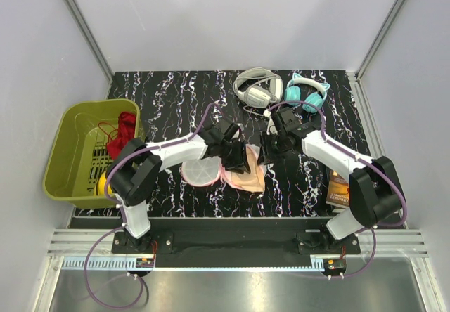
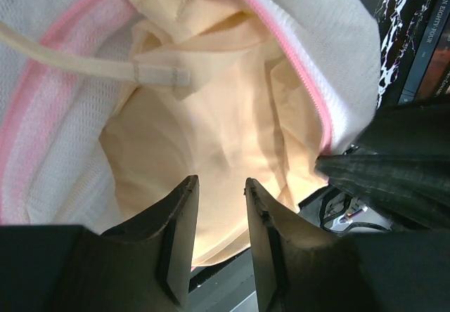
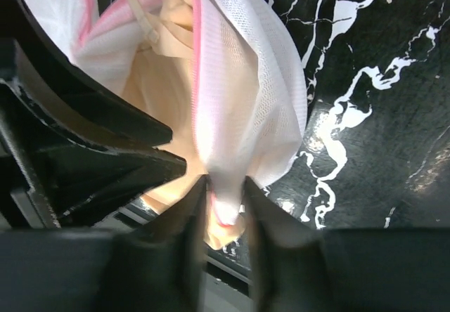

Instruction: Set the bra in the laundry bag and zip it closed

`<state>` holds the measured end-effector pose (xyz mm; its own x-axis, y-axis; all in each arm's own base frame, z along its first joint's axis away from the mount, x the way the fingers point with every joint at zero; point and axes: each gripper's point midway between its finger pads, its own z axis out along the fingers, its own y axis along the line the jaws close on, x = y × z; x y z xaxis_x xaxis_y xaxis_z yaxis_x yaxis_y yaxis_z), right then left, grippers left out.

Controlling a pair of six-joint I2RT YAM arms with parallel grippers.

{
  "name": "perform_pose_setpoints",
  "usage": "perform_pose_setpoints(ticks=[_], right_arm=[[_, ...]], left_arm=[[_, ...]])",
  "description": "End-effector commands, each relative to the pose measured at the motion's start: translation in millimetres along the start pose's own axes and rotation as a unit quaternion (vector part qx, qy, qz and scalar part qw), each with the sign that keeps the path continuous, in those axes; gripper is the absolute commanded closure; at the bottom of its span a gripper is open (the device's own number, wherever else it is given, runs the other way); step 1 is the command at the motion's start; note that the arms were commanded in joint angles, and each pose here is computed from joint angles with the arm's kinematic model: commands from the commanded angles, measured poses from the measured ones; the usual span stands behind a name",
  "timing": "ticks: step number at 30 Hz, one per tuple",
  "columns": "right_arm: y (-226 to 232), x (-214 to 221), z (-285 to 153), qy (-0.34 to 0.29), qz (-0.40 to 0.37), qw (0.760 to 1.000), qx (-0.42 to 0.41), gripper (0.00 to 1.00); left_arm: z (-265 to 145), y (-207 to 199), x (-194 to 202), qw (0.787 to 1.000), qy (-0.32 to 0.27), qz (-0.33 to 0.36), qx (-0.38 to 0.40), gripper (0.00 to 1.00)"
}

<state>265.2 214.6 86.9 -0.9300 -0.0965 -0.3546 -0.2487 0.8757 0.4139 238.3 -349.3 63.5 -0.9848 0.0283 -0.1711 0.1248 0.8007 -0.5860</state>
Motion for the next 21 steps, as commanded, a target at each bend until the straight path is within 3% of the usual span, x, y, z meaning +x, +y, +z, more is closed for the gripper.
perform_pose_setpoints(ticks=[1, 4, 5, 7, 15, 21], right_arm=[[10.2, -21.5, -6.5, -0.038, -0.001, 0.999, -0.004, 0.81], [11.2, -21.5, -9.0, -0.041, 0.004, 0.999, -0.005, 0.87], [10.6, -20.9, -8.4, -0.040, 0.006, 0.999, -0.005, 0.95], [11.5, -19.4, -7.3, -0.037, 0.011, 0.999, -0.007, 1.00], [30.0, -13.2, -24.7, -0.020, 0.081, 0.996, -0.033, 1.00], [60.7, -14.2, -53.5, -0.011, 0.159, 0.984, -0.081, 1.00]], left_arm=[[-5.8, -16.1, -14.5, 1.000, -0.015, -0.005, 0.019, 0.62], [-2.0, -20.4, -18.9, 1.000, -0.013, -0.012, 0.022, 0.63], [0.2, -21.6, -20.9, 1.000, -0.013, -0.013, 0.023, 0.63], [1.2, -24.1, -23.1, 0.999, -0.013, -0.015, 0.025, 0.62], [15.2, -28.1, -32.4, 0.998, -0.018, -0.048, 0.036, 0.61], [51.5, -0.3, -19.1, 0.995, -0.007, -0.096, 0.026, 0.66]])
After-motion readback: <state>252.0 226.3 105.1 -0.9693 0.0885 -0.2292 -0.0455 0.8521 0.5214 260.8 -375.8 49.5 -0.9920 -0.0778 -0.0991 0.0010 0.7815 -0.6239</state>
